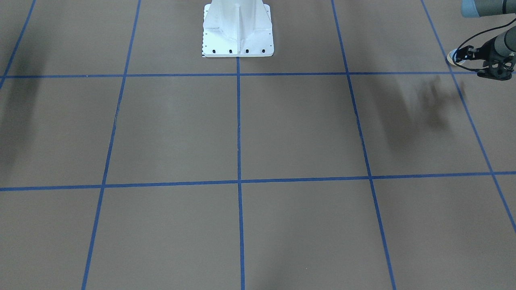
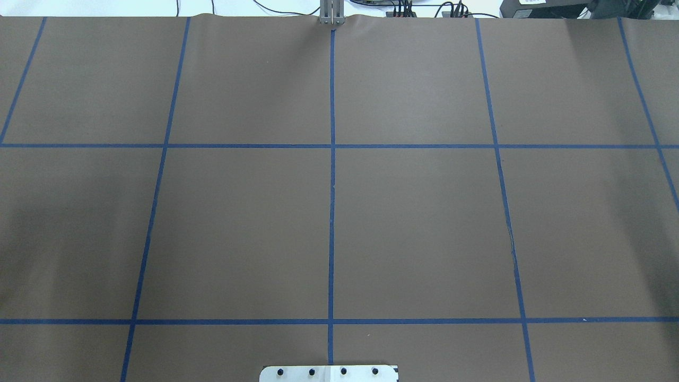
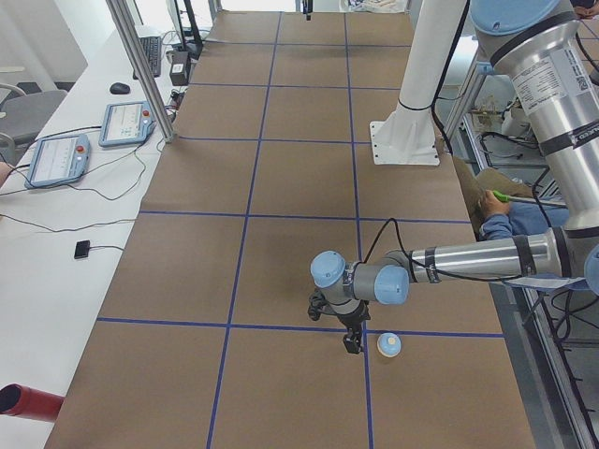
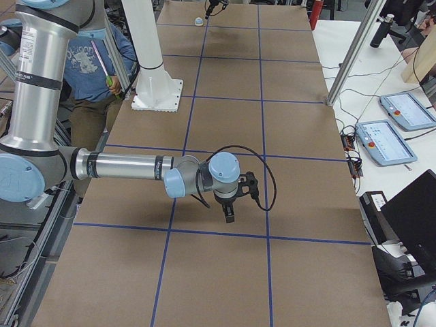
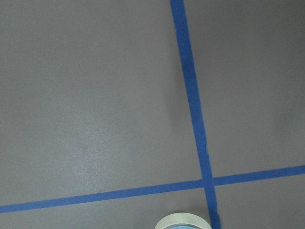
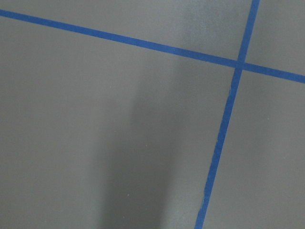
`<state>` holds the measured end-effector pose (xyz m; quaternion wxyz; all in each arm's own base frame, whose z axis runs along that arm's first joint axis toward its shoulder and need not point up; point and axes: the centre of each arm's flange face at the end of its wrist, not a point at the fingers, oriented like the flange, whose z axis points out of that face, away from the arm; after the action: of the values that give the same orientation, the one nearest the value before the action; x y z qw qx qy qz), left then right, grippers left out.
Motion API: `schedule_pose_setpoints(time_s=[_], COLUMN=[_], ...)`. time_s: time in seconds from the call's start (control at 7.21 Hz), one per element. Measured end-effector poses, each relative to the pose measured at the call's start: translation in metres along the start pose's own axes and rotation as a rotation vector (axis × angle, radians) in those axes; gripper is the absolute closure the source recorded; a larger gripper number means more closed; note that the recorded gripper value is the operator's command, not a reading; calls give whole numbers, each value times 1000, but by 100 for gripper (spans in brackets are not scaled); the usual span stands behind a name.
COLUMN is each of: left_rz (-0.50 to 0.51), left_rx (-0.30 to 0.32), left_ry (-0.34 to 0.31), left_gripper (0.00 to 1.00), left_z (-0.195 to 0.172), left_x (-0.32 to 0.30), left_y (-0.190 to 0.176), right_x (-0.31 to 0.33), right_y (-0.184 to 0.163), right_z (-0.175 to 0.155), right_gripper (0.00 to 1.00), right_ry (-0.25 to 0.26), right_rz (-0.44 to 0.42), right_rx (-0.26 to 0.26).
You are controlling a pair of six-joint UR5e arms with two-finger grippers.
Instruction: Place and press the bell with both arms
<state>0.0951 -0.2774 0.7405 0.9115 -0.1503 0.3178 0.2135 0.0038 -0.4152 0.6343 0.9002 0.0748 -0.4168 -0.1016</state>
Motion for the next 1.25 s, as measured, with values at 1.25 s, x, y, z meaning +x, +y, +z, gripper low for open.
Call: schedule_pose_setpoints(time_s=[1.25], left_rz=[53], left_rx=[-151], left_ry=[-8], left_gripper=[1], left_z=[56], left_x=[13], left_y=[5], right_x=[-3], right_y=[0], right_z=[3], right_gripper=[0], right_ry=[-11], right_rz=[-1], right_rx=[-7])
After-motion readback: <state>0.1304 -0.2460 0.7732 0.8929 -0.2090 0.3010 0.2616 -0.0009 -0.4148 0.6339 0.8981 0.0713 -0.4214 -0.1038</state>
